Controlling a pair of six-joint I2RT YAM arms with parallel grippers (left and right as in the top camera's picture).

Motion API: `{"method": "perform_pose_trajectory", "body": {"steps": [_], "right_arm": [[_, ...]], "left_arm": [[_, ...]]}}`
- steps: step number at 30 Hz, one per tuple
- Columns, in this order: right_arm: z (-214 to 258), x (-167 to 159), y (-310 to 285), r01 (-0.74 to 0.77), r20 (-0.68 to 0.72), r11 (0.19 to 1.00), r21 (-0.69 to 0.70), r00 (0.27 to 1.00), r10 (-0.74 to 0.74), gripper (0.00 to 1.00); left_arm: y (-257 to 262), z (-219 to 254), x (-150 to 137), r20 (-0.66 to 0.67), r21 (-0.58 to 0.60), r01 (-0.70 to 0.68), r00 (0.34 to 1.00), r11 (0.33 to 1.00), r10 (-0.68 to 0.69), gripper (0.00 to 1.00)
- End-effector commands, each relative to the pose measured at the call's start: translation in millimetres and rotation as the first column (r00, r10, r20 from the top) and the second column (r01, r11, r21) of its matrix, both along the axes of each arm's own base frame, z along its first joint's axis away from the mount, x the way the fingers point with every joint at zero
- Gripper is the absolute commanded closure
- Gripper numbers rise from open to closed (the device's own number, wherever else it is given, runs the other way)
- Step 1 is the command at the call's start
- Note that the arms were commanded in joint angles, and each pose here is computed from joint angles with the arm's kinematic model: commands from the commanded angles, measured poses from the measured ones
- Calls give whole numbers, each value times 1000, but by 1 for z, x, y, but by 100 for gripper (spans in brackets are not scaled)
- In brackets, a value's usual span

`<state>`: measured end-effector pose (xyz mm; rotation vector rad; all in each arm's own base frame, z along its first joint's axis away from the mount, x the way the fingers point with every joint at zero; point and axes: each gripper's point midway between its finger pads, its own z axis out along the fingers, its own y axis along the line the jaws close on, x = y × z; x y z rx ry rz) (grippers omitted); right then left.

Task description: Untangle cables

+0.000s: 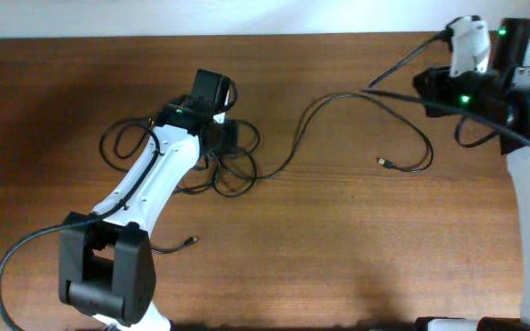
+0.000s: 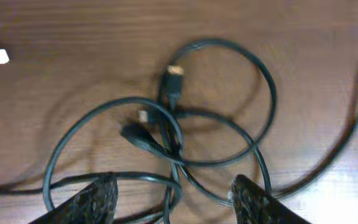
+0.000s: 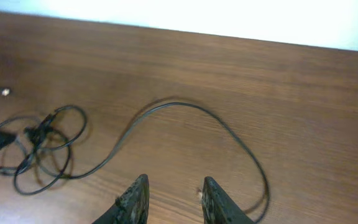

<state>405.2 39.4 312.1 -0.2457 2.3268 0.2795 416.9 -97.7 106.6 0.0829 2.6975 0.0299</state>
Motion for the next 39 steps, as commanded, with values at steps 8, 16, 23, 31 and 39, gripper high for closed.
{"method": "perform_pose_trajectory", "body": {"steps": [8, 16, 23, 31, 39], "right_arm": [[-1, -6, 25, -25, -6, 993, -114, 1000, 24, 72], [-6, -6, 28, -35, -21, 993, -115, 999, 33, 72], [-8, -7, 28, -36, -31, 993, -115, 999, 32, 72], [-11, -10, 28, -41, -48, 992, -119, 998, 35, 72], [-13, -12, 27, -55, -58, 990, -131, 997, 48, 72]], "left_arm": [[10, -73, 1, -33, -4, -353, 935, 936, 352, 43], [-3, -46, 10, 83, -1, -394, 916, 919, 393, 37], [5, -9, -4, 123, 20, -409, 907, 912, 404, 33], [19, -17, -6, 150, 73, -447, 889, 891, 433, 30], [30, -31, 6, 123, 77, -360, 929, 930, 350, 24]]}}
